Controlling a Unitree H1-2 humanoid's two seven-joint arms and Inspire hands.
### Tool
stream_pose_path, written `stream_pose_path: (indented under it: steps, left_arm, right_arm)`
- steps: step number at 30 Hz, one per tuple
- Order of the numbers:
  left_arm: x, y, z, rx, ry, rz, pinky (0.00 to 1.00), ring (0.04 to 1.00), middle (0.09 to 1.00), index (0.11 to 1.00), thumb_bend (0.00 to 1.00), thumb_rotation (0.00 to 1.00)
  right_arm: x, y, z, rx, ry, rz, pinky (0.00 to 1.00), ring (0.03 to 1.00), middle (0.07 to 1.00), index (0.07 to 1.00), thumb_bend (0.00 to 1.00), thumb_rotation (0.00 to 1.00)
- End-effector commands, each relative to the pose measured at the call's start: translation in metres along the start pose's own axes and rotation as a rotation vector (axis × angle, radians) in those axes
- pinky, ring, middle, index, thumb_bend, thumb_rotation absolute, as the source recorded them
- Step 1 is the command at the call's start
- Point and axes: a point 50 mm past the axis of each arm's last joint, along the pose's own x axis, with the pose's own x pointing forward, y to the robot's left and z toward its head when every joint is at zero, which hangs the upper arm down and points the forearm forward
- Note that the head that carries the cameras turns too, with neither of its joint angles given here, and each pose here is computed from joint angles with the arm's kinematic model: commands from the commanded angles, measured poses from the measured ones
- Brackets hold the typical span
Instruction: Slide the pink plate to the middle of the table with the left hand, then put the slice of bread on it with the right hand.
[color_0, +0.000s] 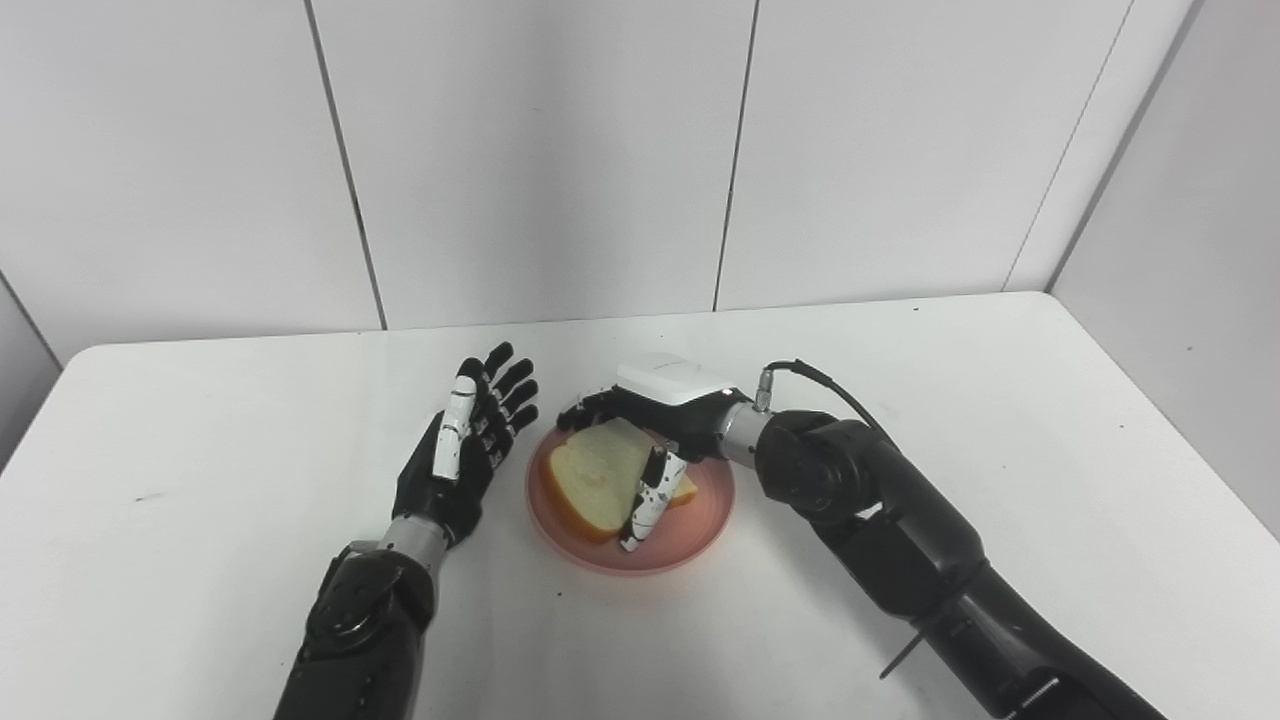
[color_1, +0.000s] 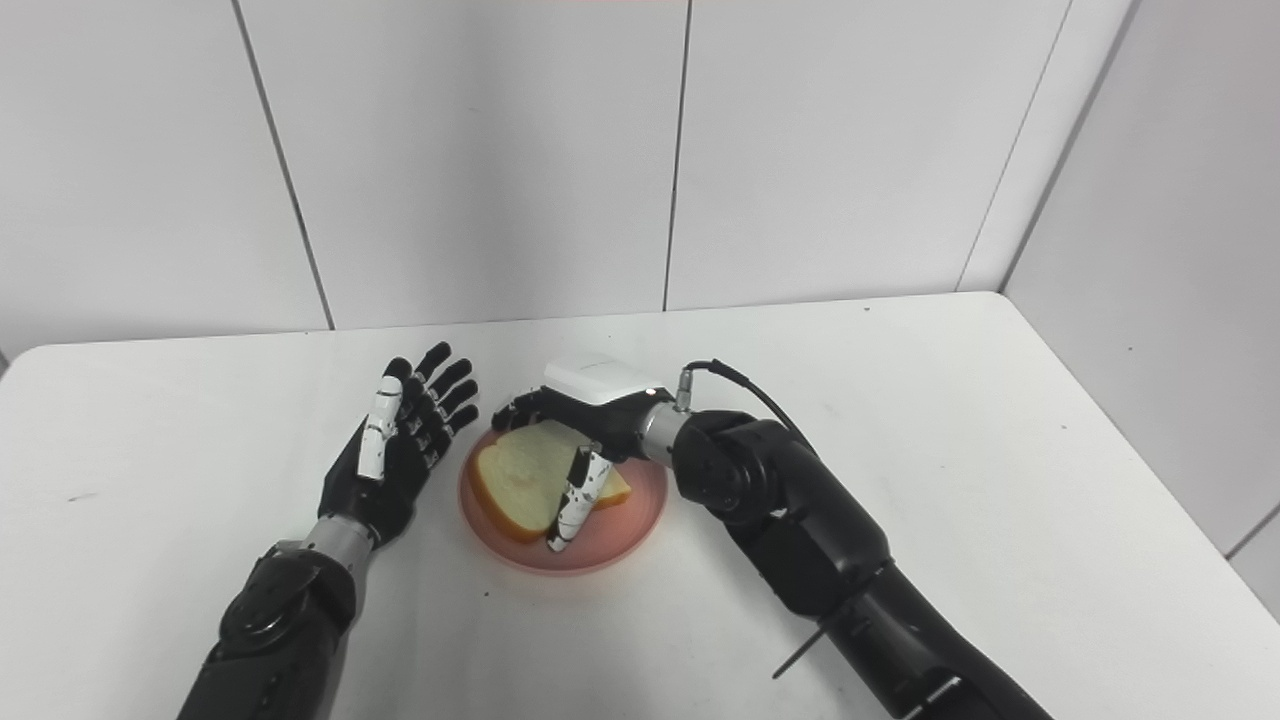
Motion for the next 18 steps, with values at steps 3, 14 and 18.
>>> stream_pose_path:
  steps: [3,14,18]
  left_arm:
    - [-0.016,0.004,-0.033,-0.023,0.144,0.032,0.95,0.954,0.951,0.952,0.56,1.00]
    - [-0.015,0.004,-0.032,-0.015,0.138,0.031,0.95,0.949,0.951,0.941,0.55,1.00]
    - [-0.015,0.003,-0.032,-0.014,0.135,0.037,0.94,0.948,0.949,0.935,0.56,1.00]
  right_arm:
    - [-0.006,-0.035,0.009,-0.023,-0.040,-0.092,0.72,0.840,0.887,0.894,0.97,0.38]
    - [-0.015,-0.052,0.020,-0.066,-0.067,-0.129,0.84,0.946,0.978,0.965,0.95,0.41]
    - [-0.019,-0.058,0.026,-0.077,-0.081,-0.159,0.84,0.924,0.955,0.953,0.97,0.40]
